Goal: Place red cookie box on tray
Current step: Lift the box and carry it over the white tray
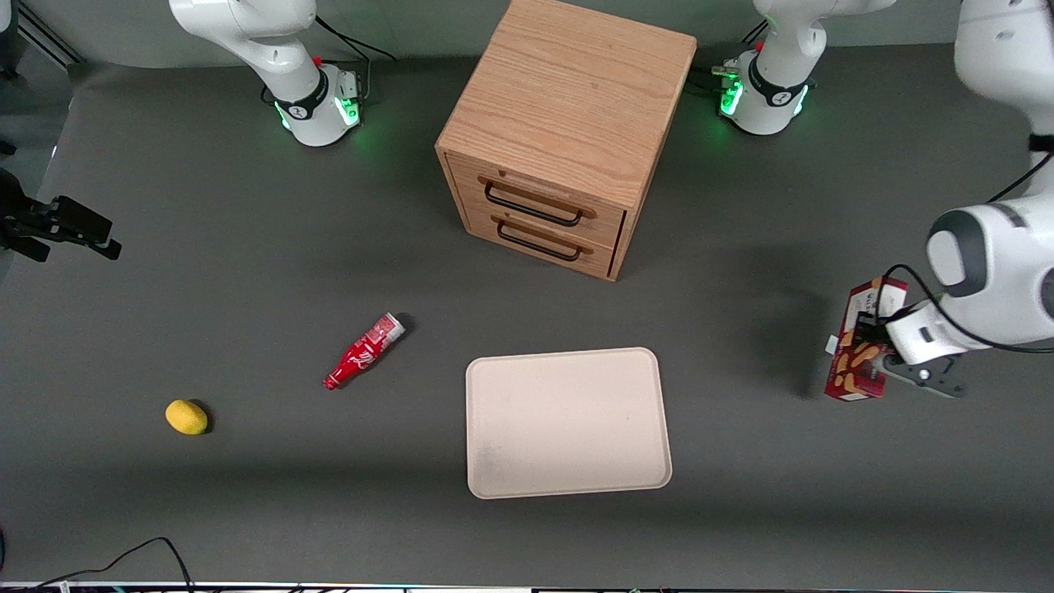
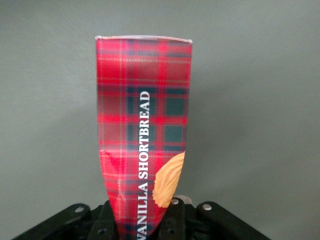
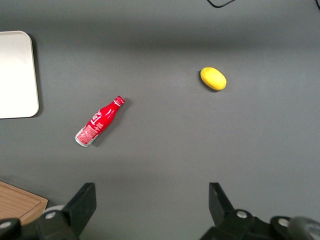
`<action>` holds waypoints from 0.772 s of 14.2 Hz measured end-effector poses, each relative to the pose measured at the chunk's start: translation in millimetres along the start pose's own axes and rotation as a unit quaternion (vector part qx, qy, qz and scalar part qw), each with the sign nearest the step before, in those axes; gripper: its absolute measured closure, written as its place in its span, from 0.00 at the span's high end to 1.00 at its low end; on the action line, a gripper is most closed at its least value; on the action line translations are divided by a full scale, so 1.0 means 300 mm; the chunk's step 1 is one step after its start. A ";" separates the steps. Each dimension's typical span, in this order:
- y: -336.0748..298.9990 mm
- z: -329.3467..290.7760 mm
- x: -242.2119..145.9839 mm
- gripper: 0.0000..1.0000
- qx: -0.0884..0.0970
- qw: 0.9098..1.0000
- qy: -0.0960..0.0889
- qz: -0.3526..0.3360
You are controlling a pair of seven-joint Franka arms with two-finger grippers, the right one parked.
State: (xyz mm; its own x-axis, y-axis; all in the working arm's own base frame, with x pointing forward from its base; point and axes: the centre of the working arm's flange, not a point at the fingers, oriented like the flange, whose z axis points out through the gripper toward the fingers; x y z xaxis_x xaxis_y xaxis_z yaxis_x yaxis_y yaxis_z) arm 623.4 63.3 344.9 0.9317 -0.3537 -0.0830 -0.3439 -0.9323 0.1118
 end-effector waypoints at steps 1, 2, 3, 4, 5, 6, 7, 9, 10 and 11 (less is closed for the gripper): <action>0.014 -0.099 -0.001 0.26 -0.005 1.000 -0.007 -0.009; 0.035 -0.205 -0.003 0.26 -0.008 1.000 -0.016 -0.021; 0.070 -0.312 -0.001 0.26 -0.009 0.999 -0.024 -0.036; 0.122 -0.409 0.007 0.26 -0.008 0.998 -0.030 -0.051; 0.186 -0.500 0.020 0.26 -0.005 0.997 -0.033 -0.069; 0.255 -0.576 0.034 0.26 -0.004 0.996 -0.033 -0.088; 0.322 -0.628 0.047 0.26 -0.003 0.994 -0.030 -0.105; 0.470 -0.665 0.089 0.26 -0.006 0.989 -0.024 -0.142; 0.555 -0.656 0.113 0.26 -0.009 0.987 -0.026 -0.161; 0.645 -0.638 0.140 0.26 -0.013 0.984 -0.027 -0.177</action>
State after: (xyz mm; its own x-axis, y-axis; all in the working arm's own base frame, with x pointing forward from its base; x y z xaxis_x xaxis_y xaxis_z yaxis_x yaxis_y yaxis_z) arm 618.4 -117.4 552.6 0.9846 -0.0109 -0.1743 0.0052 -0.9958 0.0918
